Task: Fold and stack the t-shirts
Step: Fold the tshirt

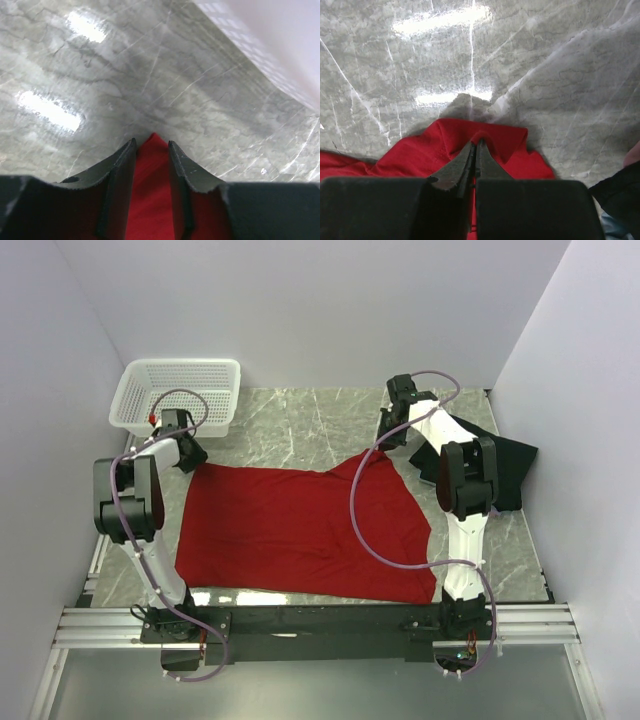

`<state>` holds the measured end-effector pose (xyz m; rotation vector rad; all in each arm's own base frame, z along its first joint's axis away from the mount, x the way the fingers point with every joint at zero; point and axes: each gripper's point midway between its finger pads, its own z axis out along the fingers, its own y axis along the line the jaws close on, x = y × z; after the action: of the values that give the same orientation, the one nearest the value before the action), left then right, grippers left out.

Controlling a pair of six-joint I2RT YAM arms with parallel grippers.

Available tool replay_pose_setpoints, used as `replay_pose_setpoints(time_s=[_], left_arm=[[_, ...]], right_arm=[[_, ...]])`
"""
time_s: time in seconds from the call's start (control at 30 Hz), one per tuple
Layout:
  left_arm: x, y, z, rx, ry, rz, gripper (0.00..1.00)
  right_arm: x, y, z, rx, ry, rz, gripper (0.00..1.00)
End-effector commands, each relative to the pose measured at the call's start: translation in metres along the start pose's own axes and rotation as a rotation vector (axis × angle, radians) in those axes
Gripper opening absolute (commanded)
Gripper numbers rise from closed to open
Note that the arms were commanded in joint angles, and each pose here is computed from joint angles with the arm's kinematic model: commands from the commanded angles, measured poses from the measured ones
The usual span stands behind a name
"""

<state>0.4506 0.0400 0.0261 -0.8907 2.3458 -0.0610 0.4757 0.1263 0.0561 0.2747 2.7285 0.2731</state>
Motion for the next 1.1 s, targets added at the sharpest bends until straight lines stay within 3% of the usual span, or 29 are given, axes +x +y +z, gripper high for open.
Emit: replay_pose_setpoints(time_s=[0.0, 0.37, 0.67, 0.73, 1.07], left_arm=[[-0.002, -0.007, 0.006, 0.0, -0.007, 0.002, 0.38], [-0.004, -0.005, 0.016, -0.026, 0.005, 0.019, 0.26], [0.006, -0.008, 0.024, -0.011, 0.047, 0.036, 0.11], [0.009, -0.008, 0.022, 0.003, 0.052, 0.04, 0.01], [0.008, -0.009, -0.003, 0.044, 0.029, 0.059, 0.0]], right_arm=[[-0.007, 0.004, -0.024, -0.024, -0.038, -0.011, 0.0], [-0.003, 0.004, -0.026, -0.031, -0.028, -0.006, 0.0], [-0.005, 0.009, -0.032, -0.05, -0.025, 0.015, 0.0], [-0.005, 0.01, -0.032, -0.053, -0.023, 0.016, 0.0], [-0.006, 0.014, -0.035, -0.068, -0.024, 0.04, 0.0]])
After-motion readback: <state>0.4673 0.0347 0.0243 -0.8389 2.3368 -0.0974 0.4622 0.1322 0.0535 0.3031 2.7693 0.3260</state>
